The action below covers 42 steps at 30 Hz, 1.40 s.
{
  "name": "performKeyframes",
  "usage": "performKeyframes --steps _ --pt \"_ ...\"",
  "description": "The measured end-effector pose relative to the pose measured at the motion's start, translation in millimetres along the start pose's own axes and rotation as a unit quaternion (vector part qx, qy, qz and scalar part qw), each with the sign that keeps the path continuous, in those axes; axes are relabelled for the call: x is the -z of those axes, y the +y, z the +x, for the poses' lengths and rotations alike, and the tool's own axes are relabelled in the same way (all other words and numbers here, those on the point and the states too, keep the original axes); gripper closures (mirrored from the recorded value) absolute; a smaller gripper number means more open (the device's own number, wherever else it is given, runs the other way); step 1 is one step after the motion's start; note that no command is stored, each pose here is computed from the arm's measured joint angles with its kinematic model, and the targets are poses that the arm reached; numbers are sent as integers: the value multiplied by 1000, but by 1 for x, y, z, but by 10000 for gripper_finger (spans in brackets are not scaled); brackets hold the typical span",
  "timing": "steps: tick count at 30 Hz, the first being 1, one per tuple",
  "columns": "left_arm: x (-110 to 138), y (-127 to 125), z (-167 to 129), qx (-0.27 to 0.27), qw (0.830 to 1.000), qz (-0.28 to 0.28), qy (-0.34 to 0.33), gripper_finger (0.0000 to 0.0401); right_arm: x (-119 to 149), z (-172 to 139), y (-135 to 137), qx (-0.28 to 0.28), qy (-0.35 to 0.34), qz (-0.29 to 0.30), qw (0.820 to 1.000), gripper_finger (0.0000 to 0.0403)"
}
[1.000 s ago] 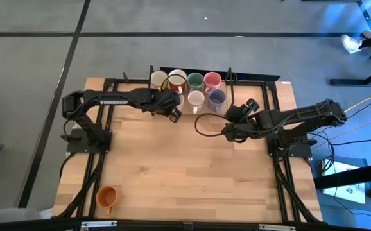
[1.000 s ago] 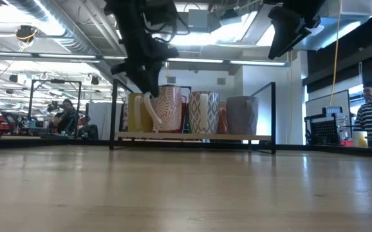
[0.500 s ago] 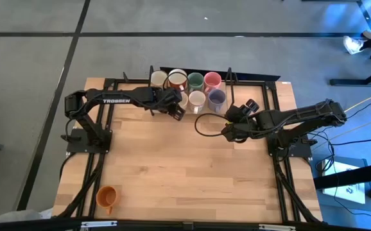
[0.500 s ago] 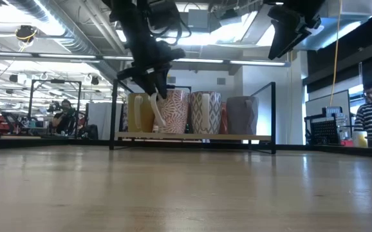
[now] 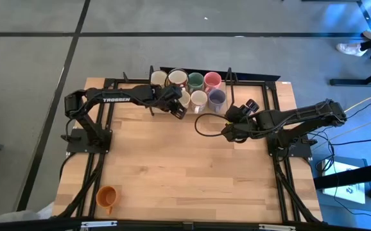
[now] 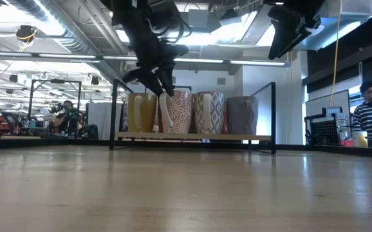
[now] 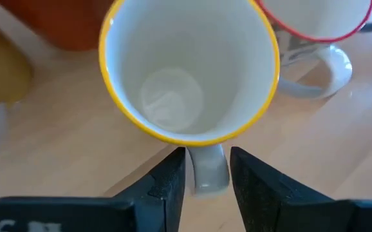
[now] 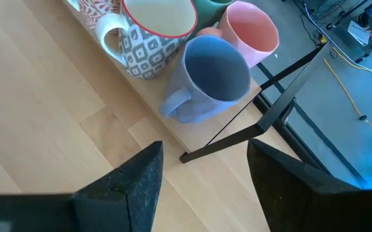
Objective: Place coffee mugs
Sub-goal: Put the red patterned mug on the shelf, then put the orange mug on the shelf
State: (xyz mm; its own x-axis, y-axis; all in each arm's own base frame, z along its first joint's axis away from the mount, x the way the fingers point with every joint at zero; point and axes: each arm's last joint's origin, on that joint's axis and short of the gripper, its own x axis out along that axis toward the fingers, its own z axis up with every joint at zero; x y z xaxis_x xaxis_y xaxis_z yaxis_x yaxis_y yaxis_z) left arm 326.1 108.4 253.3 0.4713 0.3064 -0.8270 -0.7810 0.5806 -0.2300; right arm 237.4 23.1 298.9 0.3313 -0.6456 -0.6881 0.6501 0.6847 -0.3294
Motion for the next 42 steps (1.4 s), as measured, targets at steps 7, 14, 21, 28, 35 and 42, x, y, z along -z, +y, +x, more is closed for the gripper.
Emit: performKeyframes --steps 7,14,21,28,35,42 --pt "2 -5 -1 25 1000 6 6 284 0 0 0 0 0 6 1000 189" --pt "0 -6 -5 35 999 35 -1 284 0 0 0 0 0 6 1000 189" --pt "-7 3 -6 29 999 31 -9 283 0 0 0 -1 0 7 1000 189" --pt "-6 -1 -22 68 995 73 -8 283 0 0 0 -1 1 7 1000 189" --pt "2 -9 -61 109 981 158 -39 283 1 0 1 -6 5 5 1000 189" --pt "45 -22 -112 167 948 269 20 283 1 0 2 -29 19 8 999 189"
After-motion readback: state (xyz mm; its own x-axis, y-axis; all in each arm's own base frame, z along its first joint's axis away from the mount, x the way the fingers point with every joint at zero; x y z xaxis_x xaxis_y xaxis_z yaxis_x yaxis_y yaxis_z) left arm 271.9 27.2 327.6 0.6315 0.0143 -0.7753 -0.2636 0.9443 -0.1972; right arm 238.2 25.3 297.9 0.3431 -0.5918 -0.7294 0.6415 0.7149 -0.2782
